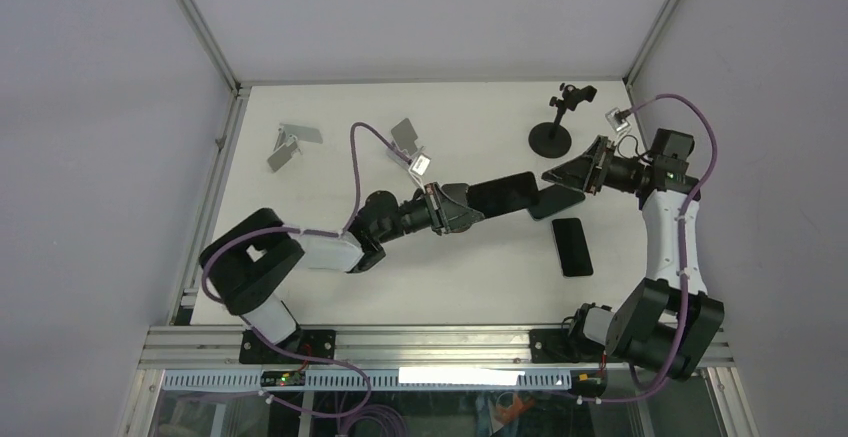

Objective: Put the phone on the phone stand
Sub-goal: Pick up the phone at the center of the board.

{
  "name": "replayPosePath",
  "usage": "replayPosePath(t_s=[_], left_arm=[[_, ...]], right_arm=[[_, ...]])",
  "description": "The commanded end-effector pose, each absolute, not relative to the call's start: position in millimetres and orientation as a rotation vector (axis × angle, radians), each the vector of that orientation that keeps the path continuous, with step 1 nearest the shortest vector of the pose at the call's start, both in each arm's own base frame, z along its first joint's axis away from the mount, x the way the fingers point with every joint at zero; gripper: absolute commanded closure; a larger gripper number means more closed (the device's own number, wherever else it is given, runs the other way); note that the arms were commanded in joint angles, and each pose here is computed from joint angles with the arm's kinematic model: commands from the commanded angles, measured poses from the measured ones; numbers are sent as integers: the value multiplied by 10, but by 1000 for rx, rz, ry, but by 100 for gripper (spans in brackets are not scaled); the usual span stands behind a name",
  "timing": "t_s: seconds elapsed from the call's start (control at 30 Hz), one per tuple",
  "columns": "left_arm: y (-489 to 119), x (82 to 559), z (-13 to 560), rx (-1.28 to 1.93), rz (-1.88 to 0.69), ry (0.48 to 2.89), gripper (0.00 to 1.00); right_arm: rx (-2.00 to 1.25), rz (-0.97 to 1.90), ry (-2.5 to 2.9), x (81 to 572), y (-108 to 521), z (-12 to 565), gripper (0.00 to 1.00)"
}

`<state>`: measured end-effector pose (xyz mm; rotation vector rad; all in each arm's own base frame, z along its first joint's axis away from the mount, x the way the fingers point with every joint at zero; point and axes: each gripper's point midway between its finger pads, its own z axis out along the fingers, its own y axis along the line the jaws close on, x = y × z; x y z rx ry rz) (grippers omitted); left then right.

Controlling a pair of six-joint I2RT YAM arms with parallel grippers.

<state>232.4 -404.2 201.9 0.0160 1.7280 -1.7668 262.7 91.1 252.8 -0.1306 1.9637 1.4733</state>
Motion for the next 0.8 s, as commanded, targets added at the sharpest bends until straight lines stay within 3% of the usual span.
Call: replayPosePath(t_s=[0.0,0.13,0.33,0.5,0.77], left_arm=[[-3896,2001,2190,381,-1613,1746,100],[-3673,1744,1984,676,-1403,1944,100],[-3468,1444,1918,950,-1340,2021,100],[-3498,1397,1952,1076,-1342,2001,100],[-3651,1428,2049,1219,-1343,1955,100]], right_arm=[[-413,1370,1910,2368,1016,2592,13],[-651,1220,1905,2255,1115,2390,2],[-1003,1091,1776,1981,1451,2164,1],[-1144,1214,1677,1701,1684,2118,1],[-1301,1322,1749,1507,1947,1848,18]])
